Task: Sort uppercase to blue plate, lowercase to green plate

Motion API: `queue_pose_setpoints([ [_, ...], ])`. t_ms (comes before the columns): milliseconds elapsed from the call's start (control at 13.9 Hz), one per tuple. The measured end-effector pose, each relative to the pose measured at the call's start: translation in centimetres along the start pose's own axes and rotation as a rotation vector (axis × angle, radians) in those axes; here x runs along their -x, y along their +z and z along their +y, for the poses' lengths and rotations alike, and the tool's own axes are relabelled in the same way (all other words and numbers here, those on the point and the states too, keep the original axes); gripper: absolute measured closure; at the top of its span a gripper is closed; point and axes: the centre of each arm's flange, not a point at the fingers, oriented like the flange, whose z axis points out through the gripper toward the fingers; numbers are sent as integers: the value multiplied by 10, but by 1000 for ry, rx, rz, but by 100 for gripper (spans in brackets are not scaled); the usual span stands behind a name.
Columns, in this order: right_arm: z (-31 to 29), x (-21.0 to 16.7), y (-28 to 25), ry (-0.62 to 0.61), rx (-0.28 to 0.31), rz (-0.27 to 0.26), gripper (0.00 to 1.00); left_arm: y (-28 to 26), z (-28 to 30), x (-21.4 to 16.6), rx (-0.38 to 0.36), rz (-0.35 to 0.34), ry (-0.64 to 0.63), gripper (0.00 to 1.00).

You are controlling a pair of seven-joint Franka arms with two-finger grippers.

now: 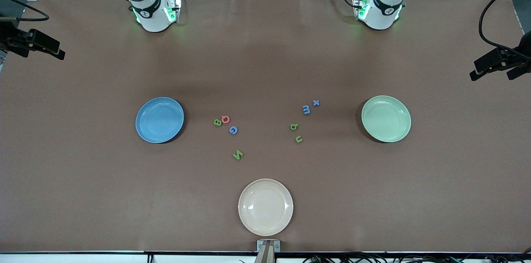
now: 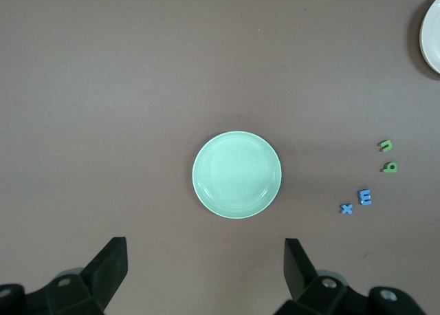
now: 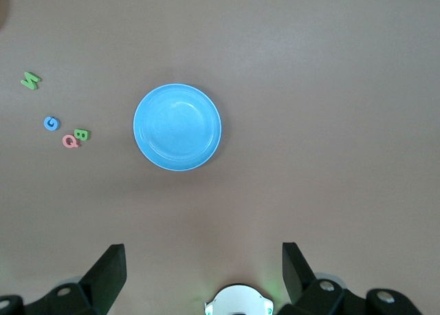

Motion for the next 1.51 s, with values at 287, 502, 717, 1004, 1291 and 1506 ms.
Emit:
queue_pose_setpoints([
  [287,0,-3,-2,0,-2,30,0,1,-1,0,0,-5,-2,0],
  [502,0,-7,-2,1,-3,59,0,7,-4,2,0,-33,-10,0],
  [717,0,-10,2,1,-4,72,0,33,7,-6,-3,-83,2,0],
  [1004,1,-8,2,2,-5,76,0,104,80,-29,-18,-157,-17,0],
  [1291,2,-2,5,2,-6,79,0,191,170,-48,-26,-159,-105,0],
  [1506,2,-1,6,2,0,77,0,266,236,-54,-25,-126,-198,0],
])
